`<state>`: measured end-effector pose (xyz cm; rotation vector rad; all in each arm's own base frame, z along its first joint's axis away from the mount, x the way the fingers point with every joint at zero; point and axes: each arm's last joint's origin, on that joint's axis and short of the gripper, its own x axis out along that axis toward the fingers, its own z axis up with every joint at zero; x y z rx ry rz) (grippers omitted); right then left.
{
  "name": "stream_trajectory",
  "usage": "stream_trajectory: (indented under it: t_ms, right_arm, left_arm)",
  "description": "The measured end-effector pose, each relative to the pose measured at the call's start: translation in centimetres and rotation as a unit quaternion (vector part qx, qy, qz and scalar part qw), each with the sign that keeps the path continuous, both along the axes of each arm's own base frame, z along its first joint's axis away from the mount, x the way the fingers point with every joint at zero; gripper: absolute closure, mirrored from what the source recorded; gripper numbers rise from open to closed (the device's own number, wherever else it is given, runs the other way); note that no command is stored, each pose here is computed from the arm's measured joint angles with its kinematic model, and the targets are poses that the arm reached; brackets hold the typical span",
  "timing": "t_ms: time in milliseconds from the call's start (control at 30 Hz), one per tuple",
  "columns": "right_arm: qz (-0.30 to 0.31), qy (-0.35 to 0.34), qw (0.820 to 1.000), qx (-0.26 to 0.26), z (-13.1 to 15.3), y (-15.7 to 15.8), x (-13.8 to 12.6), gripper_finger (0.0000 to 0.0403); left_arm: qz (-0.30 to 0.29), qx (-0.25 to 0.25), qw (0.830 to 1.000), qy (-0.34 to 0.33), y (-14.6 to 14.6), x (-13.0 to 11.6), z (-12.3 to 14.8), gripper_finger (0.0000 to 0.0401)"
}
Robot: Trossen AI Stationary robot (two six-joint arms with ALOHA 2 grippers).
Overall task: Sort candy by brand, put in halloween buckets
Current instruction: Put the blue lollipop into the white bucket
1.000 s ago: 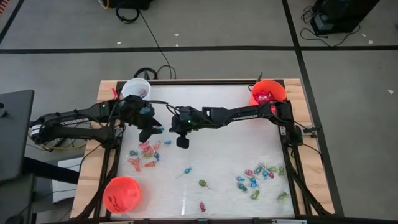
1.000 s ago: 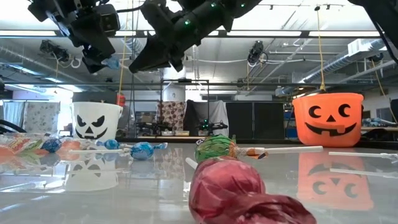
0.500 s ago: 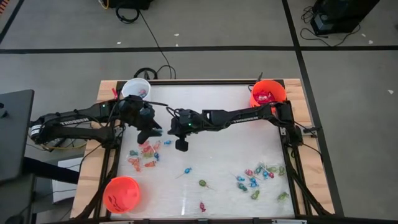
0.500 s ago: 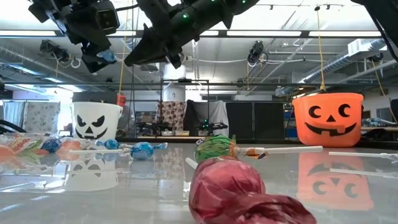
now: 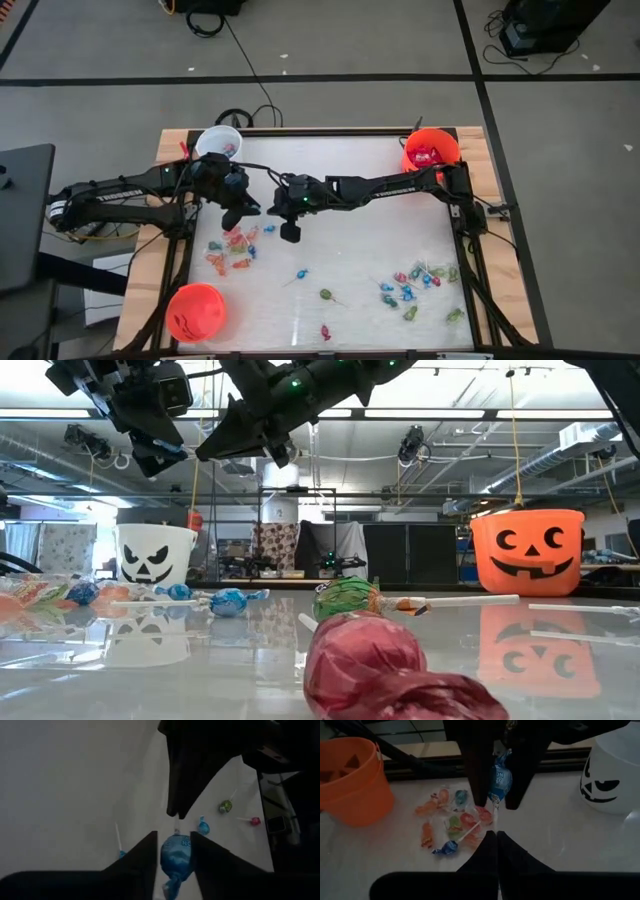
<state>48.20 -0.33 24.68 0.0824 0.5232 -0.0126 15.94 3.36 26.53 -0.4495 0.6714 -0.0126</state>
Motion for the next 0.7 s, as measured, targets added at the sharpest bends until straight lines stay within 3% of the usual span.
stream_trajectory:
  t_ms: [67,200,400,533,700]
  right_arm:
    - [0.0,0.0,1.0,0.0,0.0,0.0,0.0,0.0402]
    - [-0.007,-0.001,1.0,0.01,0.0,-0.1,0.0,0.0385]
    - [-0.067,0.016,0.994,0.08,-0.3,-1.9,-0.2,0.0308]
    - [-0.092,0.043,0.99,0.098,-0.7,-3.2,-0.6,0.0262]
    - [-0.093,0.066,0.988,0.101,-1.1,-4.0,-0.9,0.0234]
  left_arm:
    - [0.0,0.0,1.0,0.001,0.0,0.0,0.0,0.0323]
    - [0.008,0.001,1.0,0.007,0.1,-0.1,-0.1,0.0325]
    - [0.113,0.041,0.992,0.039,1.2,-0.5,0.3,0.0325]
    - [0.194,0.088,0.975,0.058,2.7,-1.4,1.5,0.0313]
    - [0.305,0.15,0.935,0.102,5.3,-3.2,2.2,0.0315]
